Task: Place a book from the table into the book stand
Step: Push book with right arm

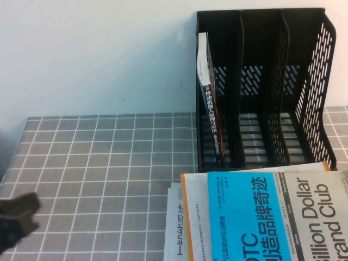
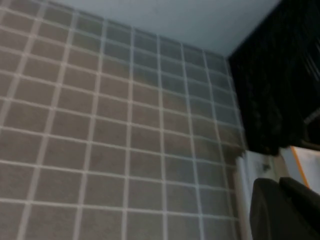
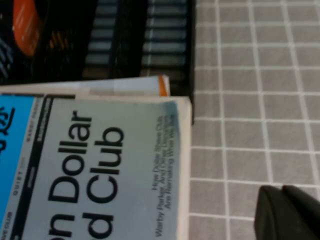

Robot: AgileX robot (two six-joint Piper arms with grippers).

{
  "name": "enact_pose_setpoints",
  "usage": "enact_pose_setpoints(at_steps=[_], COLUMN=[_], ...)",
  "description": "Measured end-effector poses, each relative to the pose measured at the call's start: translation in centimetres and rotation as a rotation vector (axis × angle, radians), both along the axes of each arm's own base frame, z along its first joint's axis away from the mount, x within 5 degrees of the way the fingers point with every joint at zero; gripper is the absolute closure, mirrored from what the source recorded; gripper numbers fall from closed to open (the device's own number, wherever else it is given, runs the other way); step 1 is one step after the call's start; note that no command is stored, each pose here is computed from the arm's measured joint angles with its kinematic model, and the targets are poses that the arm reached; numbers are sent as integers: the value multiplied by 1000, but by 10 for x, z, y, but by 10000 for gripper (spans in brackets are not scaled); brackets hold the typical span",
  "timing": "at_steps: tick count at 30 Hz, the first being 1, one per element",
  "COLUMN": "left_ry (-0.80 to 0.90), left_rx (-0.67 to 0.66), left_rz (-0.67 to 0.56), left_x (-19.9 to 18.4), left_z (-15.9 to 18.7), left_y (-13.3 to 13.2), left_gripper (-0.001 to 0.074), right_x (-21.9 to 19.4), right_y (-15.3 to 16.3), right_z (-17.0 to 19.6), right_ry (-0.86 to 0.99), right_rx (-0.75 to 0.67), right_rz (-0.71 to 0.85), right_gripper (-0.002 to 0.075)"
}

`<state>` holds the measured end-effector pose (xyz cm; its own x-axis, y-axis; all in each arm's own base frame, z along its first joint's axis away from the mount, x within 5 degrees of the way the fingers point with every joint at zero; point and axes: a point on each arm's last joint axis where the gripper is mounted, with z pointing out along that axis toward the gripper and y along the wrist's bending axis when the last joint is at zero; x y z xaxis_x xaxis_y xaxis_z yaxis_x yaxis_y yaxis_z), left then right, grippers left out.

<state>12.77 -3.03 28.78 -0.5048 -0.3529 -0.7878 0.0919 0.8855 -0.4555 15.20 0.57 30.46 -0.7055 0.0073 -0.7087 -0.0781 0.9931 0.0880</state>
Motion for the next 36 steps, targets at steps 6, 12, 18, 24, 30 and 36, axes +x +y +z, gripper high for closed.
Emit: enact_pose_setpoints(at_steps=[6,12,18,24,30,36], left_ry=[68,6,47,165,304,442], left_rx=[-170,-337,-418,-491,-548,-602], left_rz=[-216,-288,-353,-458,-455,-507], left_x=[14,23,27,35,50,62], left_z=[-6,2,0,-13,-33,-57], left_y=[-24,-34,-40,-49,-53,-58], left_gripper=[736,736,736,736,674,259], right_x=[57,70,70,71,69,70], right_y=[9,13,23,57,83,88], right_z=[-42,-63,-61,-68,-69,-75], right_ry=[233,327,322,361,344,366], right_rx=[103,145,167,219,234,221], right_rz=[119,149,188,273,319,343], right_gripper=[729,729,729,729,729,729])
